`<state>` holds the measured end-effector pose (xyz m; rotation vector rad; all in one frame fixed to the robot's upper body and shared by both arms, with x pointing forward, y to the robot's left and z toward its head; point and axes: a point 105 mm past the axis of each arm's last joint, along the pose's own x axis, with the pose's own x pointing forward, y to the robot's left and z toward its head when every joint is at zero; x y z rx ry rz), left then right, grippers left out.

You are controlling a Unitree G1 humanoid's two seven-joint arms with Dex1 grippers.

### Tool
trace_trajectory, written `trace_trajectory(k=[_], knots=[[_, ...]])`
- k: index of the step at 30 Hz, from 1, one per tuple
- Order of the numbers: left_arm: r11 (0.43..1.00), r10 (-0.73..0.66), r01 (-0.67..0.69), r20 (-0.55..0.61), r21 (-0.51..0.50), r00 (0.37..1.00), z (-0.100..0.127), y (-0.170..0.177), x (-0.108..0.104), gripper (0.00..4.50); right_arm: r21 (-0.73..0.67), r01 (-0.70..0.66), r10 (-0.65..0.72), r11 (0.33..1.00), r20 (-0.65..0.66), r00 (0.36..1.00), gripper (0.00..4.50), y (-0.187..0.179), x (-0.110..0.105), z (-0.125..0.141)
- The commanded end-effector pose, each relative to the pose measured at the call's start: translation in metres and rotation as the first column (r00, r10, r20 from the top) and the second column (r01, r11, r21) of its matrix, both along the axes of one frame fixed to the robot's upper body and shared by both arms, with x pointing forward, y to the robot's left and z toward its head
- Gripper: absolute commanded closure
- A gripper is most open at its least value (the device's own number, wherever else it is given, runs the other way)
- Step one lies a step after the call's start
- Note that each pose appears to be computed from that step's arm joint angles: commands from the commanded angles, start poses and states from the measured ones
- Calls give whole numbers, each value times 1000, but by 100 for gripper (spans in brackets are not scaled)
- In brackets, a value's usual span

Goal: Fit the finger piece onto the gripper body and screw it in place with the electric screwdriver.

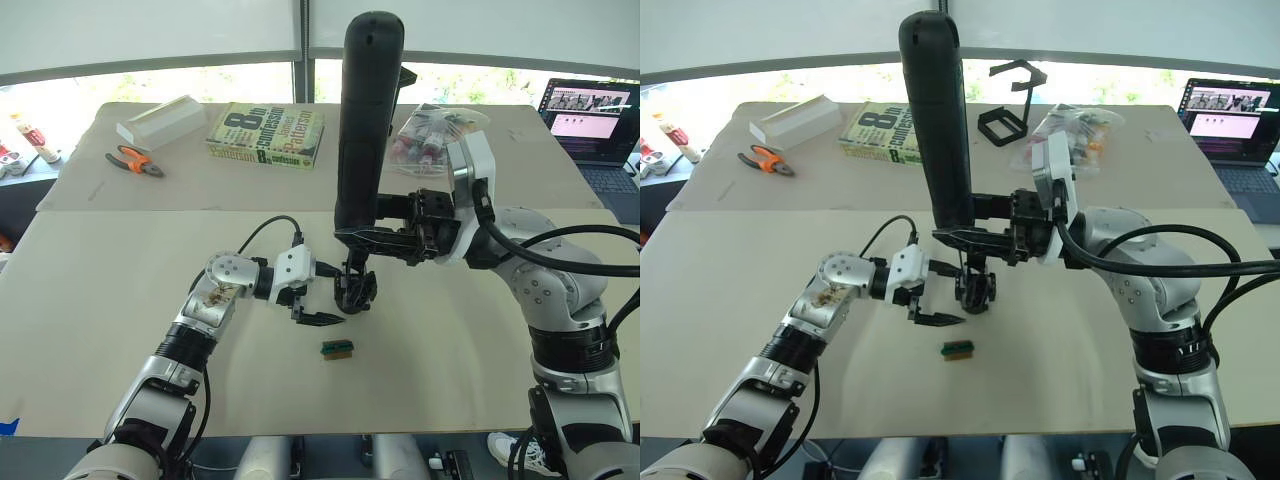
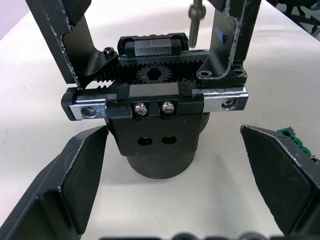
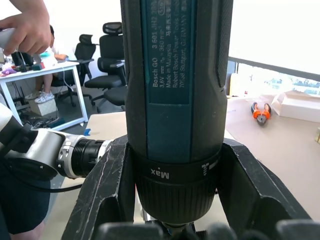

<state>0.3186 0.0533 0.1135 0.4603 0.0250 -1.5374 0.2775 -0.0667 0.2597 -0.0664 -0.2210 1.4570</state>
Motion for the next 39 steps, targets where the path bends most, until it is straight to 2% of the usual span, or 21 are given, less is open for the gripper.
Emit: trace_trajectory(k=[1, 39], knots=[[1000, -22, 22, 49, -13, 999, 11, -4, 1, 0, 24, -8, 6, 1000, 84, 996, 261, -3, -8, 13], [1000, -20, 21, 64, -16, 998, 13, -5, 1, 0, 20, -17, 16, 1000, 67, 998, 261, -2, -12, 7]])
